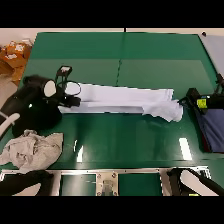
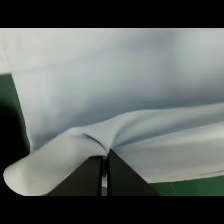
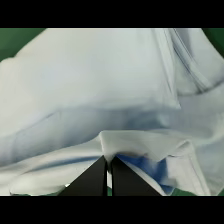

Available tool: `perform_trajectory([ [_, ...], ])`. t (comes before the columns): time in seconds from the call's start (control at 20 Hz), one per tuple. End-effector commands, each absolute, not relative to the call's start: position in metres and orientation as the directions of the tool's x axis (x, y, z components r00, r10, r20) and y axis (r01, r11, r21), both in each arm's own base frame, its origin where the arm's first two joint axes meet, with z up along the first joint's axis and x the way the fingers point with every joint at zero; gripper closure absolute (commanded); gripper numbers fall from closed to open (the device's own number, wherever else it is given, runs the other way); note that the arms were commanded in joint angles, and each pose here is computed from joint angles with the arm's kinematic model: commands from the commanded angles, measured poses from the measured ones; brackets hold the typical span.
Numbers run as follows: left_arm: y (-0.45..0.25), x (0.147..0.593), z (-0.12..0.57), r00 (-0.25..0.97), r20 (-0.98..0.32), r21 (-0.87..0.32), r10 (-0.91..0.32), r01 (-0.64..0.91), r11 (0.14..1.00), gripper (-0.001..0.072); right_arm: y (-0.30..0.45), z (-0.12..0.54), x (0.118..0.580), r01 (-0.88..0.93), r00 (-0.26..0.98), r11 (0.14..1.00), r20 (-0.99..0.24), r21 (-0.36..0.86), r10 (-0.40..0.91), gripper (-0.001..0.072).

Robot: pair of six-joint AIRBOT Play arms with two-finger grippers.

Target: Fold the shirts.

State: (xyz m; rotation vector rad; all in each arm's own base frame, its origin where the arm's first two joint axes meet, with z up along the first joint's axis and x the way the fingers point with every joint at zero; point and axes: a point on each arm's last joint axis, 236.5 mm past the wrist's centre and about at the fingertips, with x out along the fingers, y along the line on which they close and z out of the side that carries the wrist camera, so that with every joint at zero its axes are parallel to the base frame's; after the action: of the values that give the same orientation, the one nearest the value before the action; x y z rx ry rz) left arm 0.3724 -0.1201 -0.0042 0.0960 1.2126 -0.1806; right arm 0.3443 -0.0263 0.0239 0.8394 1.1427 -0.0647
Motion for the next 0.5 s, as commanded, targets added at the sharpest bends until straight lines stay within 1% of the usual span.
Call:
perform_trajectory([
  [0.0,-0.108,0.433,-0.005,0.391,-0.918,0.009,-0.068,0.192,0.981,0.0679,-0.019,0.003,0.395,0.432,0.433,0.707,-0.816,0.561,0.383,0.0694],
  [0.15,-0.127,0.482,-0.025,0.441,-0.888,-0.029,-0.132,0.232,0.972,0.0677,-0.021,-0.038,0.436,0.453,0.441,0.698,-0.82,0.554,0.364,0.0693],
  [0.2,-0.137,0.497,-0.034,0.46,-0.872,-0.06,-0.166,0.236,0.97,0.0483,-0.021,-0.048,0.453,0.447,0.466,0.692,-0.808,0.568,0.362,0.0693],
  [0.25,-0.145,0.508,-0.041,0.477,-0.858,-0.091,-0.191,0.226,0.97,0.0126,-0.023,-0.053,0.469,0.441,0.498,0.681,-0.791,0.584,0.355,0.0666],
  [0.3,-0.146,0.518,-0.043,0.496,-0.846,-0.093,-0.194,0.221,0.971,-0.0013,-0.027,-0.056,0.484,0.435,0.523,0.675,-0.777,0.596,0.349,0.0477],
  [0.35,-0.136,0.528,-0.038,0.525,-0.835,-0.072,-0.166,0.195,0.978,-0.0005,-0.036,-0.055,0.495,0.426,0.539,0.682,-0.773,0.594,0.336,0.0395],
  [0.4,-0.119,0.536,-0.029,0.542,-0.831,-0.043,-0.123,0.158,0.987,-0.0005,-0.046,-0.046,0.504,0.414,0.554,0.686,-0.763,0.599,0.333,0.0395],
  [0.45,-0.095,0.539,-0.017,0.533,-0.843,-0.014,-0.071,0.112,0.994,-0.0005,-0.058,-0.034,0.506,0.378,0.562,0.709,-0.756,0.595,0.335,0.0388],
])
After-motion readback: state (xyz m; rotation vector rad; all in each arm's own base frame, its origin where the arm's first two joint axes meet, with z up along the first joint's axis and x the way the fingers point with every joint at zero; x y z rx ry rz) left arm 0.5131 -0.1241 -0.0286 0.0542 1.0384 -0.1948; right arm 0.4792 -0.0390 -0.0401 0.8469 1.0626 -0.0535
